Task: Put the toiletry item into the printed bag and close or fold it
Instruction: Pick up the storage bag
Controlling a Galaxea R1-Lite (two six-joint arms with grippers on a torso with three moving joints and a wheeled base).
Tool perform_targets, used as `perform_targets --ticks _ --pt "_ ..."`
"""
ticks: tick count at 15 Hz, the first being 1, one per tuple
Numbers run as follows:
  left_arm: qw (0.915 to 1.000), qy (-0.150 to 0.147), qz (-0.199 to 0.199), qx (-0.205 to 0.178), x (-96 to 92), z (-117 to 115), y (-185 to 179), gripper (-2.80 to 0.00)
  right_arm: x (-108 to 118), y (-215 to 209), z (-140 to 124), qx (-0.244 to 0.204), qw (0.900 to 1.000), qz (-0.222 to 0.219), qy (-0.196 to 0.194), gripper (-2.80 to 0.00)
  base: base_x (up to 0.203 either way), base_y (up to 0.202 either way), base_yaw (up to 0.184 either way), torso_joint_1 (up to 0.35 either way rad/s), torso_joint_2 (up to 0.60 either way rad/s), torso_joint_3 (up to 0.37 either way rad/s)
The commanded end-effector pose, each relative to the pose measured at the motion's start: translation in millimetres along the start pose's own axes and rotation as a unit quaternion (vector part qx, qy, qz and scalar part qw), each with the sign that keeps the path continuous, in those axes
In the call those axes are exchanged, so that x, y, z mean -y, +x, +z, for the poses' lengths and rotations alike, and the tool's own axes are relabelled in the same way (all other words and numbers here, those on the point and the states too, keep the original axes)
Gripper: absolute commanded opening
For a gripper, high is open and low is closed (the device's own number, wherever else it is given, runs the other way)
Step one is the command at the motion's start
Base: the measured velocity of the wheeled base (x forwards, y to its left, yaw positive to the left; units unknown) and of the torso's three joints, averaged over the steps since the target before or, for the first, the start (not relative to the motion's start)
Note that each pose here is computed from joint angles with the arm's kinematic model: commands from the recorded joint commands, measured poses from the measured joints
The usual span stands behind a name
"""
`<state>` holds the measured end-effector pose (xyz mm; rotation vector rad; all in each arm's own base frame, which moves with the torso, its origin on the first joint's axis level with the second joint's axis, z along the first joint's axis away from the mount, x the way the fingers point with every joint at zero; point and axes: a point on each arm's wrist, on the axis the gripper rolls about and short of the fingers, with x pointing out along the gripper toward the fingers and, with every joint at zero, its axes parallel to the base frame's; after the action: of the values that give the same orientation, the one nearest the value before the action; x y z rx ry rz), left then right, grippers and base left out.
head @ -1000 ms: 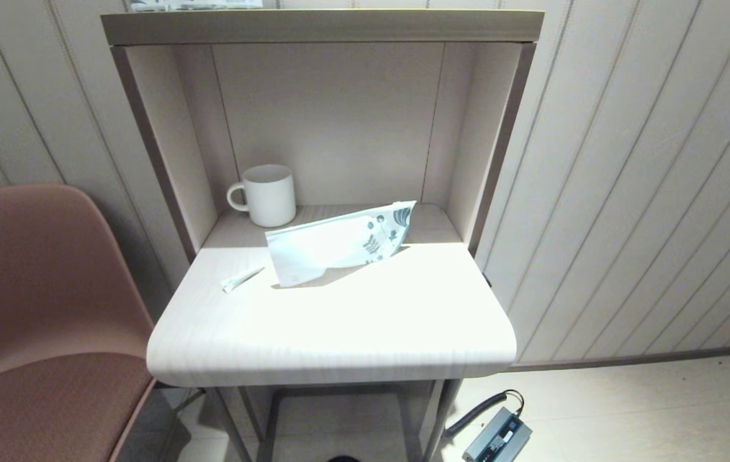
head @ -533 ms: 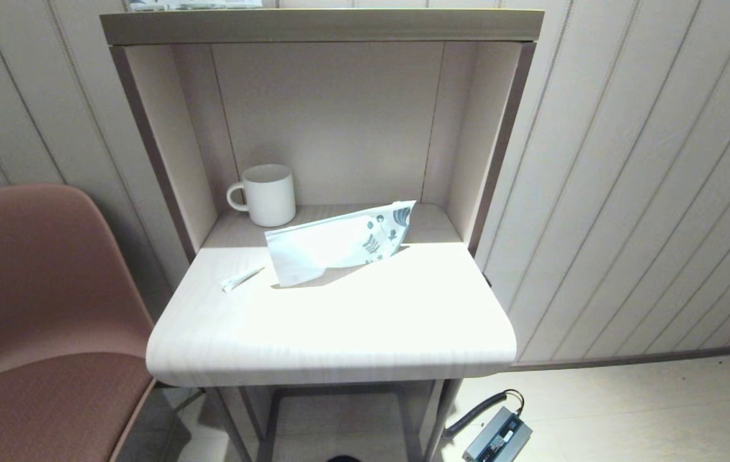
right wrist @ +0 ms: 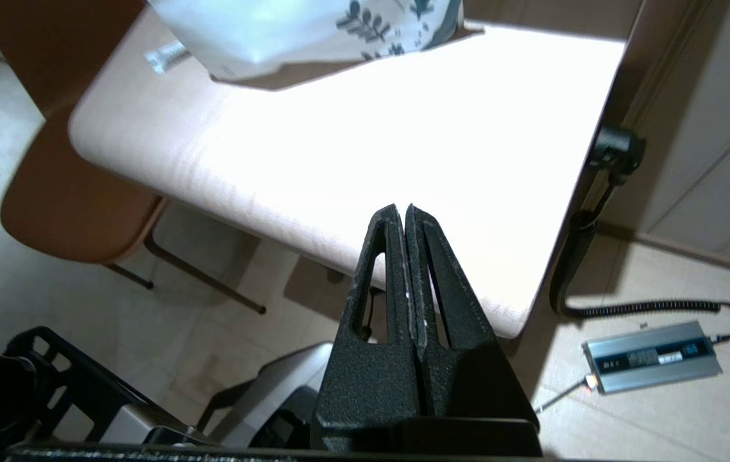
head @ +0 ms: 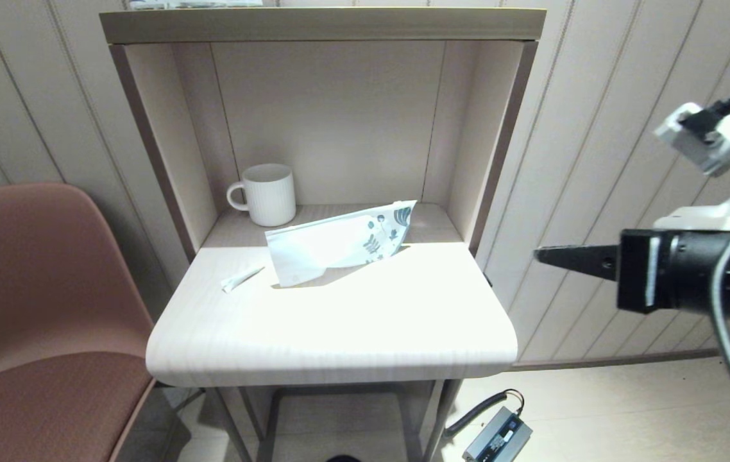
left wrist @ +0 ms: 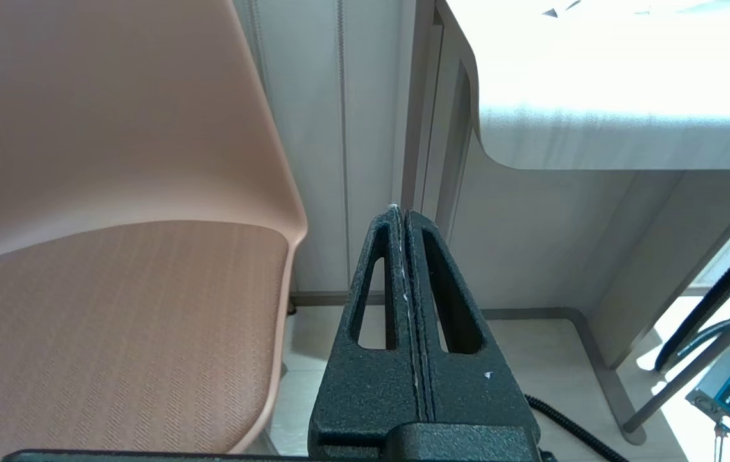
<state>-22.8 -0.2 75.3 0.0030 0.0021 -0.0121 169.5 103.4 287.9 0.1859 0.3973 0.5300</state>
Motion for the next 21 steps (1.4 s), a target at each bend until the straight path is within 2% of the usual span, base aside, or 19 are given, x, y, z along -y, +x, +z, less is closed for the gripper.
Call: perform_targets --ticks 1,2,9,11,14,15,16,19,21 --pt "1.0000 0.000 0.000 0.000 0.0 0.0 0.0 -2.80 2.4 48.6 -7.9 -0.056 0.998 -0.013 0.002 0.00 0.000 0.000 0.000 0.000 0.00 0.000" --pt "1.0000 0.000 0.000 0.000 0.0 0.0 0.0 -2.80 3.2 63.2 -6.0 -0.063 0.998 -0.018 0.002 -2.80 0.000 0.000 0.000 0.000 0.00 0.000" --pt "1.0000 0.002 -0.001 0.000 0.0 -0.1 0.0 -2.80 2.7 152.2 14.2 -0.067 0.997 -0.024 0.001 -2.80 0.000 0.000 0.000 0.000 0.00 0.000" --pt "1.0000 0.002 -0.001 0.000 0.0 -0.1 0.0 -2.80 4.1 156.8 17.3 -0.060 0.998 -0.031 0.001 -2.80 0.000 0.000 0.000 0.000 0.00 0.000" --pt "1.0000 0.002 -0.001 -0.001 0.0 -0.3 0.0 -2.80 18.0 155.7 19.8 -0.036 0.998 -0.045 0.007 -2.80 0.000 0.000 0.000 0.000 0.00 0.000" --pt "1.0000 0.002 -0.001 -0.001 0.0 -0.3 0.0 -2.80 20.3 152.1 19.9 -0.030 0.999 -0.044 -0.003 -2.80 0.000 0.000 0.000 0.000 0.00 0.000" --pt "1.0000 0.002 -0.001 -0.001 0.0 -0.3 0.0 -2.80 24.2 152.3 17.3 -0.033 0.998 -0.049 -0.019 0.00 0.000 0.000 0.000 0.000 0.00 0.000" --pt "1.0000 0.002 -0.001 -0.001 0.0 -0.2 0.0 -2.80 34.7 166.4 11.1 -0.049 0.997 -0.051 -0.033 0.00 0.000 0.000 0.000 0.000 0.00 0.000" --pt "1.0000 0.002 -0.001 -0.001 0.0 -0.3 0.0 -2.80 39.8 174.0 13.4 -0.035 0.999 -0.013 -0.039 0.00 0.000 0.000 0.000 0.000 0.00 0.000"
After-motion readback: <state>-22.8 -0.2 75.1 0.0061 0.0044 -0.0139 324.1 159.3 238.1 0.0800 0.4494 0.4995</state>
